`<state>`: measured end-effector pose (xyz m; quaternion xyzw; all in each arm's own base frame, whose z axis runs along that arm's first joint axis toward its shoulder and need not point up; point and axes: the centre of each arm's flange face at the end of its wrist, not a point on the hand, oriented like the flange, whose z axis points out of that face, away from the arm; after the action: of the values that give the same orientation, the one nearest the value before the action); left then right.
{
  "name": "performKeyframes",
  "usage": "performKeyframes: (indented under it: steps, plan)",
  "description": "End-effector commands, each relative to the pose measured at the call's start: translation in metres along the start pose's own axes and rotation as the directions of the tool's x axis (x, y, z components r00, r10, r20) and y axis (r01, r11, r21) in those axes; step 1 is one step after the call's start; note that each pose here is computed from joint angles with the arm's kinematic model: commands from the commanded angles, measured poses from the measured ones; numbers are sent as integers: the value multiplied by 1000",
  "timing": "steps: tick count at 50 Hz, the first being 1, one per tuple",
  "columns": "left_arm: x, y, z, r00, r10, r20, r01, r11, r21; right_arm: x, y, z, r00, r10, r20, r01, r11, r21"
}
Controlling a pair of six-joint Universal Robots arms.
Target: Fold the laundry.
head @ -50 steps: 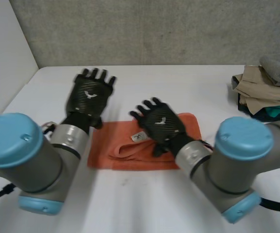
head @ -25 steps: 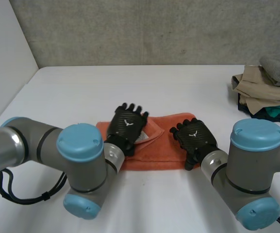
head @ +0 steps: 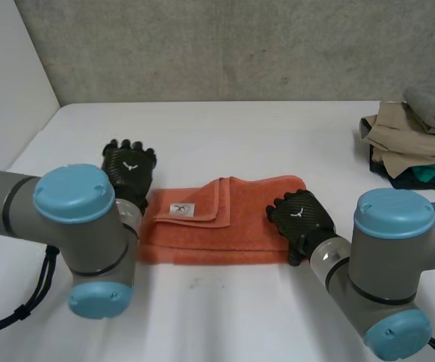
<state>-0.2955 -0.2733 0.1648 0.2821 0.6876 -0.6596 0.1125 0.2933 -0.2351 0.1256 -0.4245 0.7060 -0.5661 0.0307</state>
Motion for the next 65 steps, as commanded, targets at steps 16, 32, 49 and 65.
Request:
performKeyframes:
  steps: [16,32,49,65]
  plan:
    - [67,-5,10,954,41,-297,3,989,147,0,6,-2,999,-44,-5,43,999,-29]
    - [-1,18,78,996,-14,86,13,1000,6,4,7,0,998,-52,-18,52,998,-30]
    - [41,-14,-1,973,23,-231,6,992,125,15,16,2,989,-124,-79,117,990,-84]
    - [65,7,26,957,38,-289,-2,992,125,12,16,0,990,-126,-68,120,989,-84]
